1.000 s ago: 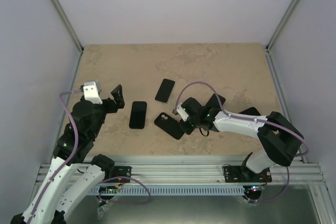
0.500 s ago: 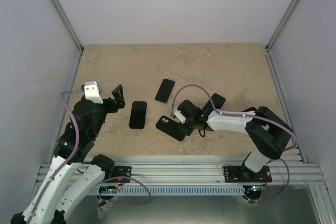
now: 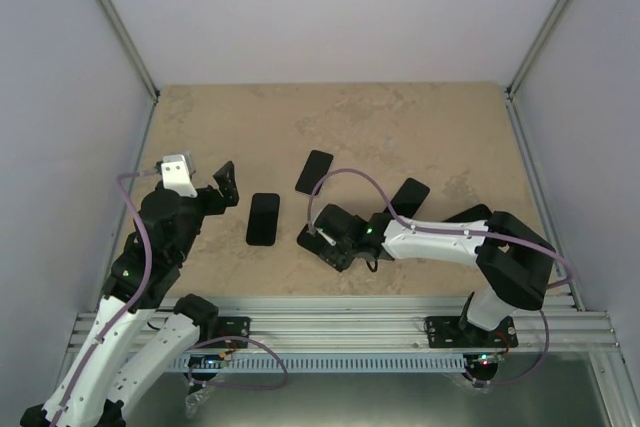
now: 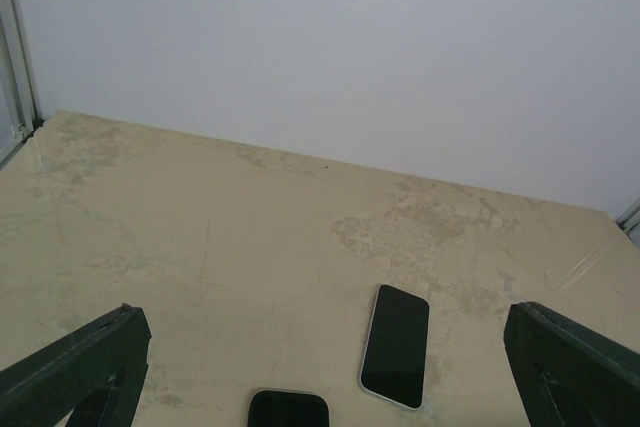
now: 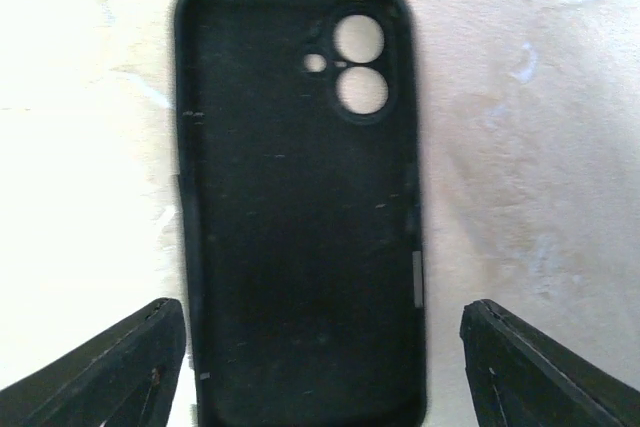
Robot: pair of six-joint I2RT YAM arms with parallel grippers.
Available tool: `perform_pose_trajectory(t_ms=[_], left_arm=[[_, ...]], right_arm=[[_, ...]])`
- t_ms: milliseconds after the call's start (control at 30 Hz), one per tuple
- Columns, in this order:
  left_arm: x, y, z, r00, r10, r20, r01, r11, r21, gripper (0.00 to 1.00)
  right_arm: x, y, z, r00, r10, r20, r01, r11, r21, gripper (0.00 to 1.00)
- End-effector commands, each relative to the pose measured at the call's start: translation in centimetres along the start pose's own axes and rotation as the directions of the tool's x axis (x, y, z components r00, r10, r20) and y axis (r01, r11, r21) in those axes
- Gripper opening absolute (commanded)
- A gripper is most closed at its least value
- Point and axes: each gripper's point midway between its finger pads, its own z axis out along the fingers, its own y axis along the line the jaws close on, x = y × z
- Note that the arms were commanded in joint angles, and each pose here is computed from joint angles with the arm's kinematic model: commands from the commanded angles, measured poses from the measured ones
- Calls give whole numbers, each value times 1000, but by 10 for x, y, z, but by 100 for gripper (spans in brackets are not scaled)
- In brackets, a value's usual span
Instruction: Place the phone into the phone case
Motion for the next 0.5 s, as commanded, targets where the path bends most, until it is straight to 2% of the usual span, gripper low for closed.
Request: perform_pose_trajectory(t_ms=[0, 200, 467], left_arm=[[-1, 0, 2, 1000, 6, 10, -6, 1000, 1, 100], [-1, 0, 2, 1000, 5, 9, -5, 1000, 2, 99], [-1, 0, 2, 1000, 6, 9, -6, 1000, 1, 99]], right_arm=[[1, 16, -8, 999, -26, -27, 27, 999, 36, 80], [24, 27, 5, 991, -58, -122, 67, 995, 74, 87], [47, 1, 10, 977, -31, -210, 81, 969, 233, 96]])
